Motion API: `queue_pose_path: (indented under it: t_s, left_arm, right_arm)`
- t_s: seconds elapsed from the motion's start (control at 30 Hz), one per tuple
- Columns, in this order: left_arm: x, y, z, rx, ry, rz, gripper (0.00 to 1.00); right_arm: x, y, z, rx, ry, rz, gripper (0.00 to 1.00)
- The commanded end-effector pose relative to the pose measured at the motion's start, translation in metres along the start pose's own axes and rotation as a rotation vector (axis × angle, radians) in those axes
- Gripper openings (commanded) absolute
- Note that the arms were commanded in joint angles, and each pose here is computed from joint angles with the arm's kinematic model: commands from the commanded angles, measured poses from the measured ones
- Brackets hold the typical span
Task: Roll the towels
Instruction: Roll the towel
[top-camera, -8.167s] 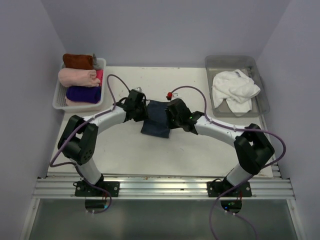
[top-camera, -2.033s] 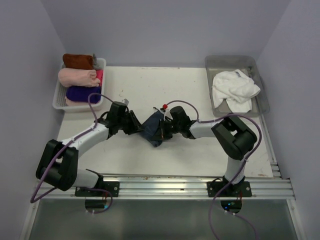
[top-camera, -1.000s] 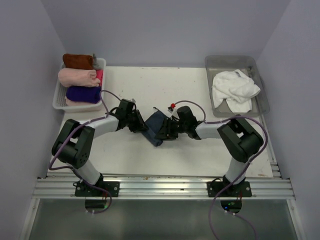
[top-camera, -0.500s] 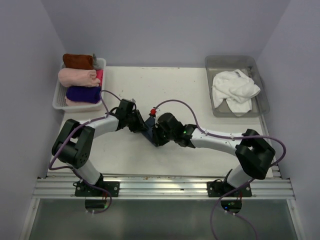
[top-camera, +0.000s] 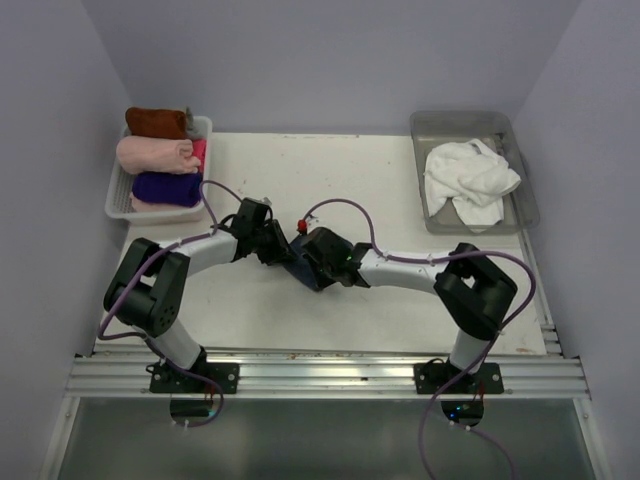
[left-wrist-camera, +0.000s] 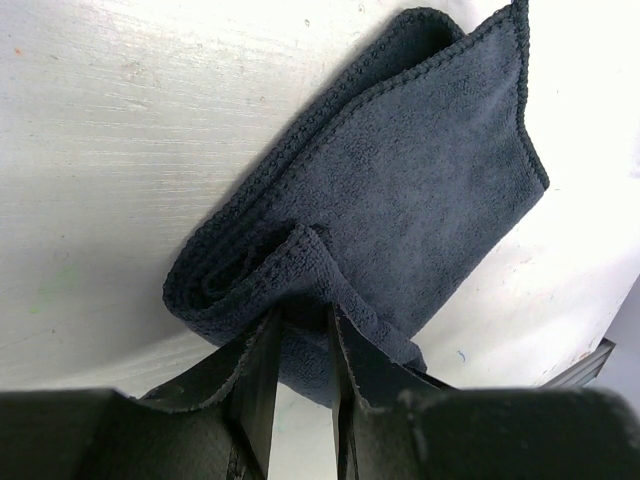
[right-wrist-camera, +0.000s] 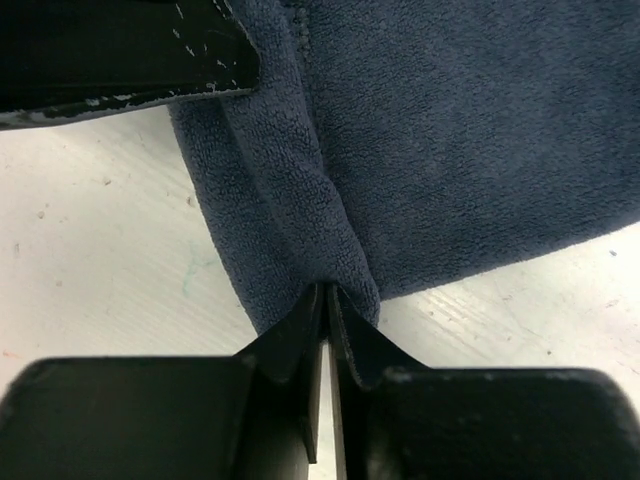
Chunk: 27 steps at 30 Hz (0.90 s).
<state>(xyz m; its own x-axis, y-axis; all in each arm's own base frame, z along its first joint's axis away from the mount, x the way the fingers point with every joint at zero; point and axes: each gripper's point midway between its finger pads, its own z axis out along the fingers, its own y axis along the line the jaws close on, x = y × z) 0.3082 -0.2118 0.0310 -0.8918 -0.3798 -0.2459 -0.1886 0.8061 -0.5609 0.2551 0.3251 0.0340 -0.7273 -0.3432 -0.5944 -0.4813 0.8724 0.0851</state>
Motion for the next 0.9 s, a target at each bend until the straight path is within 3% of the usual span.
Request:
queue_pose_path:
  t_s: [0.0, 0.2, 0.4, 0.87]
  left_arm:
    - [-0.003, 0.001, -0.002, -0.015, -0.006, 0.015, 0.29]
    - [-0.005, -0.002, -0.005, -0.009, -0.015, 0.015, 0.29]
    - [-0.003, 0.000, -0.004, -0.013, -0.008, 0.013, 0.29]
    - [-0.006, -0.001, -0.007, -0.014, -0.021, 0.007, 0.29]
  right_arm:
    - [-0.018, -0.007, -0.022, 0.049, -0.070, -0.023, 0.12]
    - [-0.044, 0.009, -0.055, -0.009, -0.211, -0.095, 0.35]
    - [-0.038, 0.035, -0.046, 0.029, -0.201, -0.279, 0.52]
    - [-0.006, 0.035, 0.004, 0.133, -0.124, -0.409, 0.59]
